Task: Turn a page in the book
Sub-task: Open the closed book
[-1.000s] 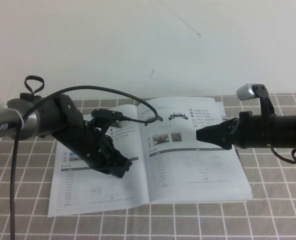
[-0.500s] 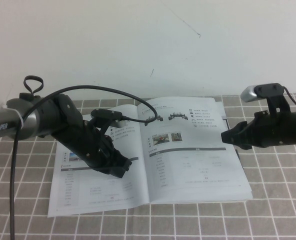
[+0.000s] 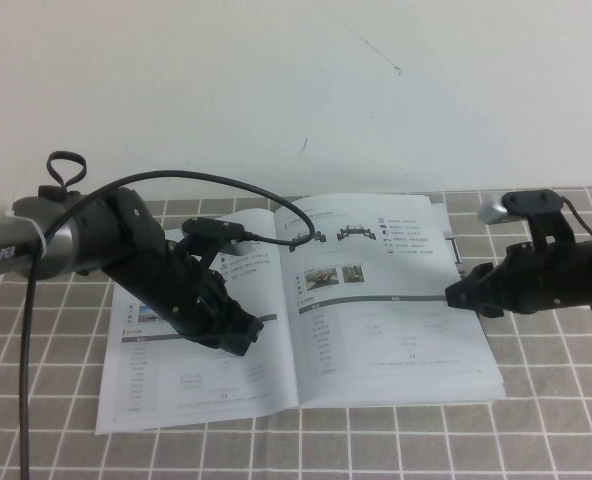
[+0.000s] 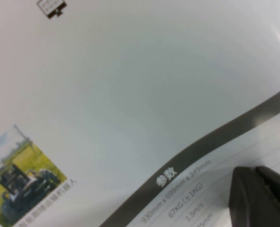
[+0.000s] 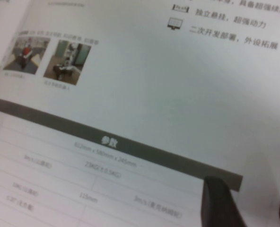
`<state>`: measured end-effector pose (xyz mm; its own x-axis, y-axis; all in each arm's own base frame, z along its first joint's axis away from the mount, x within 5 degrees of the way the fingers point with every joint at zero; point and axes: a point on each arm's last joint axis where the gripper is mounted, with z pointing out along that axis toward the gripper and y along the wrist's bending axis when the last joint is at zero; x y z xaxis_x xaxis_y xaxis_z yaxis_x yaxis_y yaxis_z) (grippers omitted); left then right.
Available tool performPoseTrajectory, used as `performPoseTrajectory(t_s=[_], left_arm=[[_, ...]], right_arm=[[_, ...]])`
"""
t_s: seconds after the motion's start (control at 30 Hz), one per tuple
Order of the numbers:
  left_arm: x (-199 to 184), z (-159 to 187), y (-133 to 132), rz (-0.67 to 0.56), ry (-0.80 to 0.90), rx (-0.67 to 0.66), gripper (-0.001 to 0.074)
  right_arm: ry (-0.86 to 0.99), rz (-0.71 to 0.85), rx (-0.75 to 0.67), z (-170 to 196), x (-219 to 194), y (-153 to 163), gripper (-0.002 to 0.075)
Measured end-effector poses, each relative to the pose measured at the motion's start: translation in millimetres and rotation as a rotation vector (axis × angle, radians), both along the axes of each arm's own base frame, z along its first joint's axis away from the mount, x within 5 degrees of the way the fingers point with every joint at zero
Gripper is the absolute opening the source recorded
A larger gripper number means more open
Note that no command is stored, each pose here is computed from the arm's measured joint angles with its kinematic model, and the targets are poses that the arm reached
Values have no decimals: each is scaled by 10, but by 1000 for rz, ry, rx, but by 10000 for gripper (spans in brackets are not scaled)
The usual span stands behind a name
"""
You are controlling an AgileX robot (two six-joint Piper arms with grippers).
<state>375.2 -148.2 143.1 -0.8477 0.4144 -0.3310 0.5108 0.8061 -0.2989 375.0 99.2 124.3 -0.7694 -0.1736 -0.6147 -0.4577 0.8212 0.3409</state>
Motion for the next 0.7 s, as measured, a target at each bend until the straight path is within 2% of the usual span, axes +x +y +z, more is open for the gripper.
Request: performPoseTrajectory(t_s=[0.7], left_arm=[[0, 0, 0, 0, 0, 0, -4]], right_arm=[[30, 16, 33, -32, -20, 28, 282]])
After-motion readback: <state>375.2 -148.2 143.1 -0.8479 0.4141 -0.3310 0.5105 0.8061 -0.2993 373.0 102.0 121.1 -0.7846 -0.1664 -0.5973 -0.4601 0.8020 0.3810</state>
